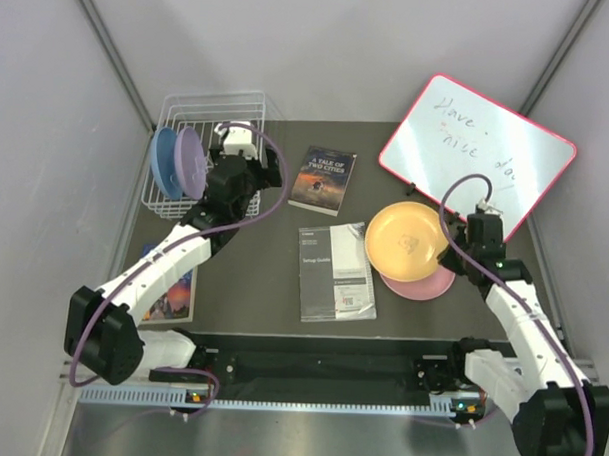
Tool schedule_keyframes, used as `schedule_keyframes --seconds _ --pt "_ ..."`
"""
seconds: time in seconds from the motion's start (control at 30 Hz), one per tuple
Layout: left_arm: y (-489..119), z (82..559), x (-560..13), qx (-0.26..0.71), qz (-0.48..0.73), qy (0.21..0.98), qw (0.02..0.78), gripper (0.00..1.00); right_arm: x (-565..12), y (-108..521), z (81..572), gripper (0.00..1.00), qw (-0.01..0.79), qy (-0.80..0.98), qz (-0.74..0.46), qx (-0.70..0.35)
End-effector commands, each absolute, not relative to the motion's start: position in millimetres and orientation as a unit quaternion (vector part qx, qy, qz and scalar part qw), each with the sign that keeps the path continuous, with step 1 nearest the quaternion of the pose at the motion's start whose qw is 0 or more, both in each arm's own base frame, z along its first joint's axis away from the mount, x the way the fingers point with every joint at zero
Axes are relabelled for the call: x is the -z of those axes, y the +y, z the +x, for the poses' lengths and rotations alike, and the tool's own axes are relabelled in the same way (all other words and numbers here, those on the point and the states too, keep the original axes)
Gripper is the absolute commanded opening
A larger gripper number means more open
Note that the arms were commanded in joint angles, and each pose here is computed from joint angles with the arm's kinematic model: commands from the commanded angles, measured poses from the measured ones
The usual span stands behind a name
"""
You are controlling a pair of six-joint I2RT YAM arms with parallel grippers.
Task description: Unload the plates from the dish rack
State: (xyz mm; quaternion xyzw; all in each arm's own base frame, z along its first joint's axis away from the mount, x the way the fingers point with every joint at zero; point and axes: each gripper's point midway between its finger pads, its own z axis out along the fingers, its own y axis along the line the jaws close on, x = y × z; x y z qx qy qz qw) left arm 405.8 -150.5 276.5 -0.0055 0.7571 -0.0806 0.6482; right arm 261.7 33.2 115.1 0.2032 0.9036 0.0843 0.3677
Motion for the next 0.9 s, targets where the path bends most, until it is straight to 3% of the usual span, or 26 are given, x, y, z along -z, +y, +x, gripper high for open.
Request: schedule_keyframes --seconds 0.0,0.87 --pt "-139.0 404.3 -295.7 0.068 -0.021 0.734 0.676 0.92 -112.5 30.4 241.0 0.00 0.361 0.896 0.245 -0.088" --pt "-141.0 408.8 -284.8 0.064 -0.023 0.743 0.665 0.92 -81.2 10.5 216.7 0.03 0.354 0.871 0.336 -0.049"
